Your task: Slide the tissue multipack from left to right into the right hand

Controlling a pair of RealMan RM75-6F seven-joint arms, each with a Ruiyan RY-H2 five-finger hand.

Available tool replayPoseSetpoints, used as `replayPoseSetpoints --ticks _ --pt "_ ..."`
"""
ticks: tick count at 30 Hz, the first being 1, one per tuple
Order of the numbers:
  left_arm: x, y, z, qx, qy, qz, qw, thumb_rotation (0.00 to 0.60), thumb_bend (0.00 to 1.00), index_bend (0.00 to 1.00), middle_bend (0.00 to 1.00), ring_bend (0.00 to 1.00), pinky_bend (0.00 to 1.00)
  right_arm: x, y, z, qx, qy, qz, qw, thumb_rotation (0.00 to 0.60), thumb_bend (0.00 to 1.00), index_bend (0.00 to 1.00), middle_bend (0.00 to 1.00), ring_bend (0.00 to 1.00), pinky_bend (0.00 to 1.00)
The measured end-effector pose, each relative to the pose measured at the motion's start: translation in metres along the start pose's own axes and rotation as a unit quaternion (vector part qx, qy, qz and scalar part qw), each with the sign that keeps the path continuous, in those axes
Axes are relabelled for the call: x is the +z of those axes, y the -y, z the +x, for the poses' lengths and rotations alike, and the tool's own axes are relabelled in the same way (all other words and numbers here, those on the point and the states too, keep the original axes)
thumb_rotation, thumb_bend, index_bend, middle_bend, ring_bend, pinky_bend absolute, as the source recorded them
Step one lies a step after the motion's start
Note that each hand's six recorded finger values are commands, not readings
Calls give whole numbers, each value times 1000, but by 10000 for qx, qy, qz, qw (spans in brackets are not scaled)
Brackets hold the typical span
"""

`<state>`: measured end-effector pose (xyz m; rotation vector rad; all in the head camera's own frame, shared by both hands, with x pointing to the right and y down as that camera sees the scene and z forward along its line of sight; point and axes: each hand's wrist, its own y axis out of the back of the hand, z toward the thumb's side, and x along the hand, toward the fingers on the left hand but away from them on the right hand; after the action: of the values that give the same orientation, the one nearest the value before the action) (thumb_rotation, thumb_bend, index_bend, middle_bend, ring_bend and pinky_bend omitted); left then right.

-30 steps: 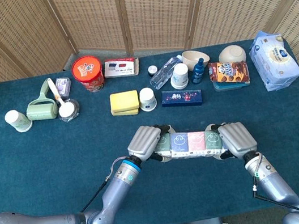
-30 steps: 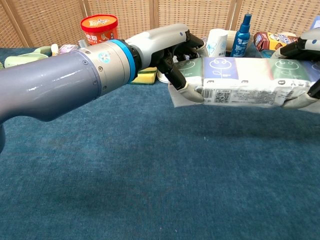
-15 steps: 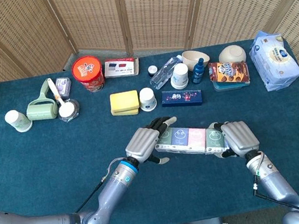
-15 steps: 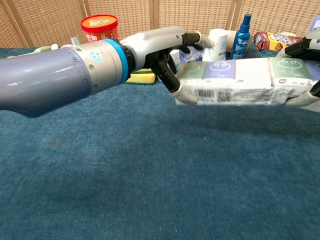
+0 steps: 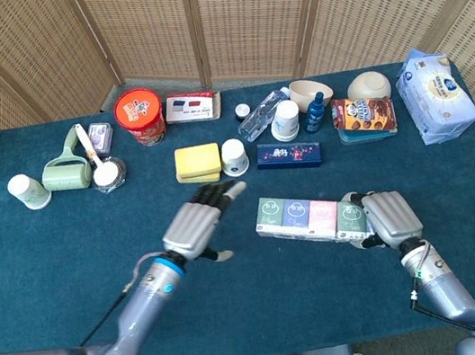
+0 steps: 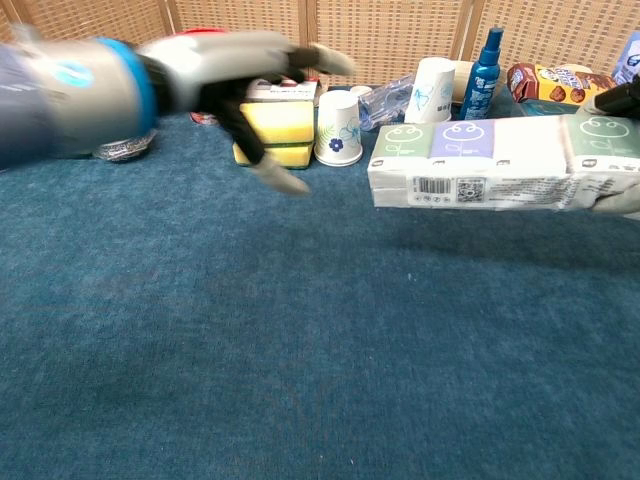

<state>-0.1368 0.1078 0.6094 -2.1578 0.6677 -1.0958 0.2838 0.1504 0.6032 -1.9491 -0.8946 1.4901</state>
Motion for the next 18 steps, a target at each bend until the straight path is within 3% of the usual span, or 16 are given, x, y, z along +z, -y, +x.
replayPoseSetpoints --ticks 8,18 --pt "-94 -39 -70 600 -1135 649 9896 600 0 0 0 0 0 -7 -3 7 -90 18 50 9999 600 623 637 754 703 908" --pt "-190 -49 -165 956 -2108 855 9691 600 0 0 0 0 0 -8 -6 13 -209 38 110 9997 600 625 637 754 703 908"
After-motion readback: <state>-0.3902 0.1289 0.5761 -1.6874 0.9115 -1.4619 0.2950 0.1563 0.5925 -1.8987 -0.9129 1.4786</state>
